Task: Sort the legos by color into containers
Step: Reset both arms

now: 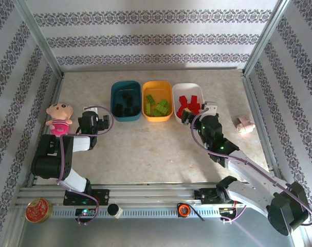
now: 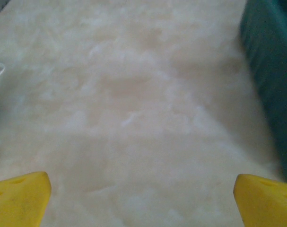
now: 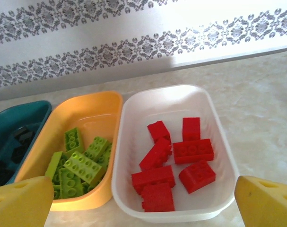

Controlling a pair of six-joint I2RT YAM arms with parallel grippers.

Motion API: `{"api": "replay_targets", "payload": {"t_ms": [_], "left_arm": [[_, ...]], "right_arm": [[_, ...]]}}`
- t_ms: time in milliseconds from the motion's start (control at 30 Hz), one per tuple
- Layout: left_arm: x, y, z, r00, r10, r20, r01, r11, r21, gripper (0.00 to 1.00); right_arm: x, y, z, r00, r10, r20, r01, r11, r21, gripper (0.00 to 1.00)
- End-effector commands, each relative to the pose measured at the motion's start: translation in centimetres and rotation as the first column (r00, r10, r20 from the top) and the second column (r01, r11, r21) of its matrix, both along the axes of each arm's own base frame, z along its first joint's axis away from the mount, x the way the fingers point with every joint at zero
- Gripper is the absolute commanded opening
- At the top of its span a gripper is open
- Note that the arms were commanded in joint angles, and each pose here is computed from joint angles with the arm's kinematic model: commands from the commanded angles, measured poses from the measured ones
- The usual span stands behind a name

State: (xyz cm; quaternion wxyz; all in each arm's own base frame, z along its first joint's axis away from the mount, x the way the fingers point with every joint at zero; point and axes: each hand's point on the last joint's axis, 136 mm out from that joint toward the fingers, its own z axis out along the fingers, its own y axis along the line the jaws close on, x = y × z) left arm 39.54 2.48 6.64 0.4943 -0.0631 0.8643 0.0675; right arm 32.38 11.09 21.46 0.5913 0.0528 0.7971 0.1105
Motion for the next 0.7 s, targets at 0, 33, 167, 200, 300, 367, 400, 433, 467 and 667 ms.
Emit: {"api": "replay_targets", "payload": {"t_ms": [0,33,167,200,300,367,400,433,467,667], "left_arm": [[0.7,-1.2,2.4,0.984,-0.107,0.144,0.110,0.994,-0.012,0.99],[0.4,-1.3,2.6,0.972,-0.118,0.203,0.121,0.993,-0.001,0.99],[0.2,-0.2,2.3,0.979,-0.053,0.198,0.055,0.998,-0.004,0.99],[0.3,-0.2,2.4,0.974,-0.055,0.219,0.056,0.998,0.002,0.99],[-0.3,0.9,2.5,0.973,0.021,0.228,-0.024,1.000,0.009,0.99],[-0.4,0.9,2.5,0.973,0.022,0.229,-0.024,1.000,0.005,0.99],[-0.4,0.9,2.5,0.974,0.024,0.227,-0.025,1.000,0.003,0.99],[-0.3,0.8,2.6,0.971,0.012,0.237,-0.015,1.000,0.011,0.99],[-0.3,0.4,2.6,0.972,-0.006,0.234,0.004,1.000,0.009,0.99],[0.3,-0.4,2.3,0.978,-0.058,0.200,0.056,0.998,0.013,0.99]], "right_arm": [[0.1,-0.6,0.6,0.999,0.025,0.048,-0.024,0.999,-0.029,0.98],[0.2,-0.8,0.6,0.998,0.028,0.049,-0.026,0.999,-0.043,0.98],[0.5,-2.2,0.4,0.998,0.008,0.064,-0.001,0.995,-0.096,0.98],[0.7,-2.7,0.3,0.997,-0.002,0.076,0.009,0.995,-0.100,0.98],[1.1,-5.0,-0.6,0.995,-0.058,0.084,0.070,0.987,-0.145,0.98],[1.5,-7.2,-1.6,0.991,-0.116,0.073,0.127,0.975,-0.180,0.98],[1.7,-8.5,-2.1,0.987,-0.146,0.067,0.156,0.967,-0.200,0.98],[2.0,-9.6,-2.8,0.983,-0.171,0.059,0.180,0.960,-0.214,0.98],[2.3,-10.2,-3.6,0.984,-0.173,0.051,0.180,0.955,-0.234,0.98],[4.5,-11.1,-6.8,0.985,-0.167,0.040,0.171,0.938,-0.303,0.98]]}}
